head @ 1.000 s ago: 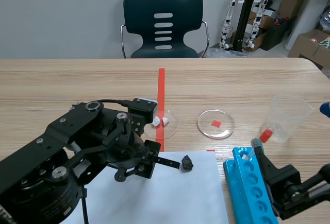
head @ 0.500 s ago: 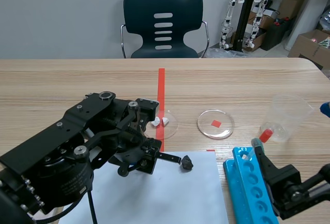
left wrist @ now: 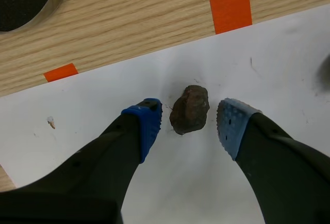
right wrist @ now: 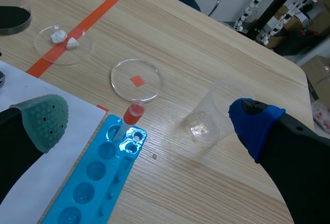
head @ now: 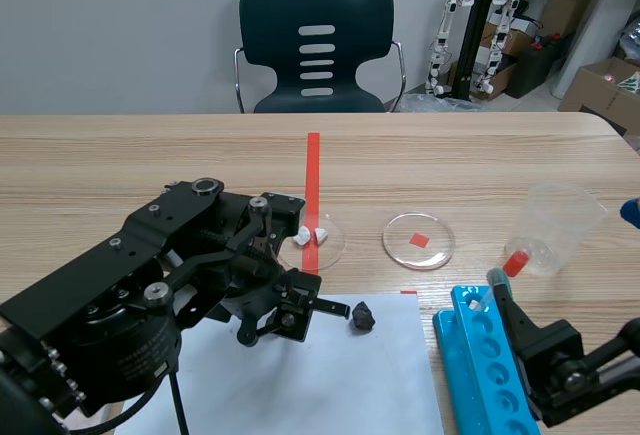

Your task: Put the middle mineral back

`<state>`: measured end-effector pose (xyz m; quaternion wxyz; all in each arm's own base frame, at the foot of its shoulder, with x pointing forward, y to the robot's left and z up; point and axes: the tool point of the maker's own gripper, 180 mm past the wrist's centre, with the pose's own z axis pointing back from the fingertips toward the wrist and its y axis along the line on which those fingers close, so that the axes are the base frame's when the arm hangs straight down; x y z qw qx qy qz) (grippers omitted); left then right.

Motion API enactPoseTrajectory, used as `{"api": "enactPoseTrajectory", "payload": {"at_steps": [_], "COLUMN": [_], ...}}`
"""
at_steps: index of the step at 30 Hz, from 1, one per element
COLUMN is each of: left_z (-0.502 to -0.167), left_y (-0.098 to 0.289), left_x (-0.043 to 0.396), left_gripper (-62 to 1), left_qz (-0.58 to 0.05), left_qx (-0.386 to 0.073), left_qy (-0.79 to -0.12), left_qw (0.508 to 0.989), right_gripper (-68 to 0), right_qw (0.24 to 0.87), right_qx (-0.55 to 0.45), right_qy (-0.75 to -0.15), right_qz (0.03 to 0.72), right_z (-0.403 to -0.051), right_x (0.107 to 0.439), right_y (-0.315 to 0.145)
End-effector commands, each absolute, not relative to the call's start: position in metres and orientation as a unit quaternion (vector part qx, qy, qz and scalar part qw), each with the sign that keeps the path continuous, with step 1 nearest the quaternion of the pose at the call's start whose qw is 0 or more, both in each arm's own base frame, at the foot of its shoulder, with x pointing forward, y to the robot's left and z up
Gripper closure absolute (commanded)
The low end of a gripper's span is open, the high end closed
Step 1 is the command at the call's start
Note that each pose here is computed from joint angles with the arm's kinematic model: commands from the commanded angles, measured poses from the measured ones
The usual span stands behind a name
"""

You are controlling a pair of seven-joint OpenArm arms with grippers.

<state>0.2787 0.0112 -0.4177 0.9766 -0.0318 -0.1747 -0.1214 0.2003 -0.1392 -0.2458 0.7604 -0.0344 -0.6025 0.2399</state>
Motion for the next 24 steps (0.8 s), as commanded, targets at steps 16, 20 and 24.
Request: {"api": "enactPoseTrajectory", "payload": {"at_steps": [16, 20, 24], "left_z": [-0.407, -0.401, -0.385], "left_y": [0.003, 0.000, -0.005], "left_x": [0.291, 0.291, 0.291], "left_gripper": [-55.3, -55.9, -55.9], "left_qz": [-0.116, -0.115, -0.113], "left_qx": [-0.042, -0.051, -0.069], "left_qy": [-0.215, -0.238, -0.292], "left_qw": [0.969, 0.963, 0.947], "right_gripper": [-67.9, -67.9, -67.9], "right_qw": [0.746, 0.746, 0.746], "right_qx": [-0.035, -0.035, -0.035], "right_qy": [-0.621, -0.621, -0.621], "right_qz": [0.237, 0.237, 0.237], "right_z": [-0.234, -0.234, -0.234], "right_x": [0.205, 0.205, 0.205], "right_y": [-0.137, -0.137, -0.137]}}
